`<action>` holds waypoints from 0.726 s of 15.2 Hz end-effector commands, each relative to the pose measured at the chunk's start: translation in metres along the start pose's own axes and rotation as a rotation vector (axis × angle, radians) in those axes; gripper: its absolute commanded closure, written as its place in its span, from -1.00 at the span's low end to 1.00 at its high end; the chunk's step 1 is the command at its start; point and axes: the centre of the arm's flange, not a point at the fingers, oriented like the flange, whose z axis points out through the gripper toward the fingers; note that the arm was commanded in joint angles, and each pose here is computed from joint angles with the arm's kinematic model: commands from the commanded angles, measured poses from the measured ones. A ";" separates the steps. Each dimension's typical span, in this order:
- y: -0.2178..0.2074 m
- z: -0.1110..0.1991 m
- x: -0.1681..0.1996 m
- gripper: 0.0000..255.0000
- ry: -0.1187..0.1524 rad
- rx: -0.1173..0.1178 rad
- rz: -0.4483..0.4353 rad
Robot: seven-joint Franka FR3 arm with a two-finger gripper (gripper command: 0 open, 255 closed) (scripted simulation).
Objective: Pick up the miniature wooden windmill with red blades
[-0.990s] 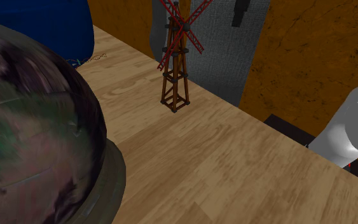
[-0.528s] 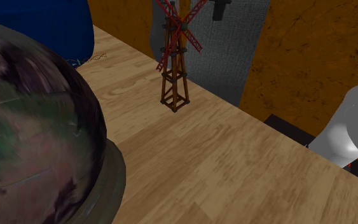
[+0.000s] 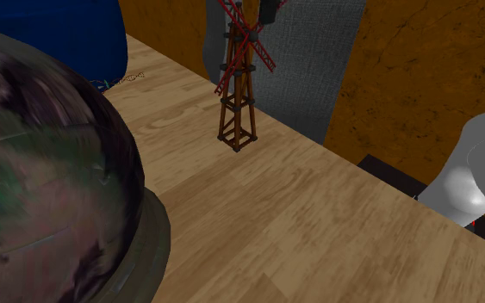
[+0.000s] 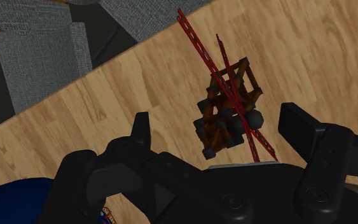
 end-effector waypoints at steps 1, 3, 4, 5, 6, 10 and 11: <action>-0.010 0.000 0.008 -1.00 0.002 -0.012 -0.030; -0.013 0.010 0.009 -1.00 0.002 -0.012 -0.030; -0.015 0.015 0.009 -1.00 0.002 -0.012 -0.030; -0.017 0.020 0.010 -1.00 0.002 -0.012 -0.030; -0.019 0.025 0.010 -1.00 0.002 -0.012 -0.030; -0.021 0.033 0.011 1.00 0.002 -0.012 -0.030; -0.021 0.032 0.011 1.00 0.002 -0.012 -0.030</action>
